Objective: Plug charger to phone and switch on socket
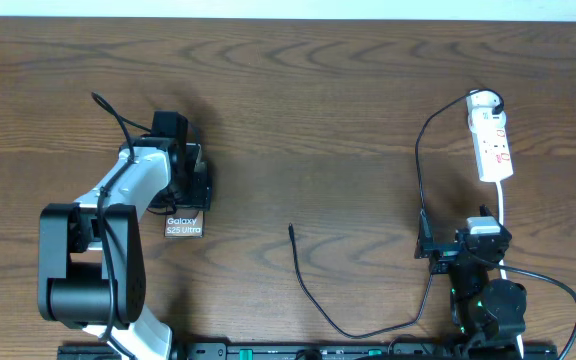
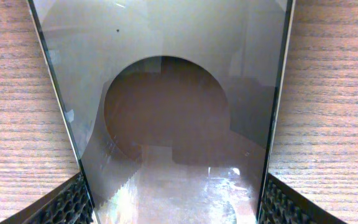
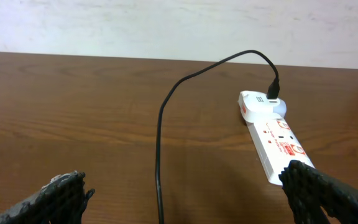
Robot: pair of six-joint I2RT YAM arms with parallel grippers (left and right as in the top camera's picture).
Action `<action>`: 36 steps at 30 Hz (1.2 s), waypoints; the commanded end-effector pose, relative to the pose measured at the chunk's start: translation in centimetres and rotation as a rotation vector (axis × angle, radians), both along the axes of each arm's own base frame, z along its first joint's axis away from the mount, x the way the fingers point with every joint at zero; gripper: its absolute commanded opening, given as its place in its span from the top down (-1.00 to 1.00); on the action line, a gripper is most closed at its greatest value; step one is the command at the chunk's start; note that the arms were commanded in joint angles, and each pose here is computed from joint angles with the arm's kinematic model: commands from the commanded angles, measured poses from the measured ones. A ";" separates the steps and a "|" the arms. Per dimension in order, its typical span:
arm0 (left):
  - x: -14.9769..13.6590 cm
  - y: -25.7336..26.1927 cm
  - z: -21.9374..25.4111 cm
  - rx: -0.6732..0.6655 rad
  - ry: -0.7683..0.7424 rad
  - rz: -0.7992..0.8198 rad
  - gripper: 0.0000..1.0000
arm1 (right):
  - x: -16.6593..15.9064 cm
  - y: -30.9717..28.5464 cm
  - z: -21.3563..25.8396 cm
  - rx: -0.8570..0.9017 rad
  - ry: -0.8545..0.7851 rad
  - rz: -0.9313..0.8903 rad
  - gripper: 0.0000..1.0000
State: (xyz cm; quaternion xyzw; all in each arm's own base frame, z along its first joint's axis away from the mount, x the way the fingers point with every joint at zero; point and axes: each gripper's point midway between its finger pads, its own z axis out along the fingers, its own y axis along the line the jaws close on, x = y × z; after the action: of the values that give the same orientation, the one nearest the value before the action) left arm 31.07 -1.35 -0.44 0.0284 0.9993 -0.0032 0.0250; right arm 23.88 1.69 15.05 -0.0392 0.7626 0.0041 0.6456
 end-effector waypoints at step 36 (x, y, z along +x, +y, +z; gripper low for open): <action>-0.1 0.0 0.8 0.002 0.006 -0.009 0.85 | 0.0 0.0 -0.1 -0.012 0.002 0.001 -0.98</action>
State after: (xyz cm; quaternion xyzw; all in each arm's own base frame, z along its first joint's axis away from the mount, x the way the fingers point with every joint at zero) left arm 30.86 -1.34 -0.36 0.0283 0.9994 -0.0030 0.0212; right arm 23.88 1.69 15.05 -0.0392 0.7626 0.0041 0.6456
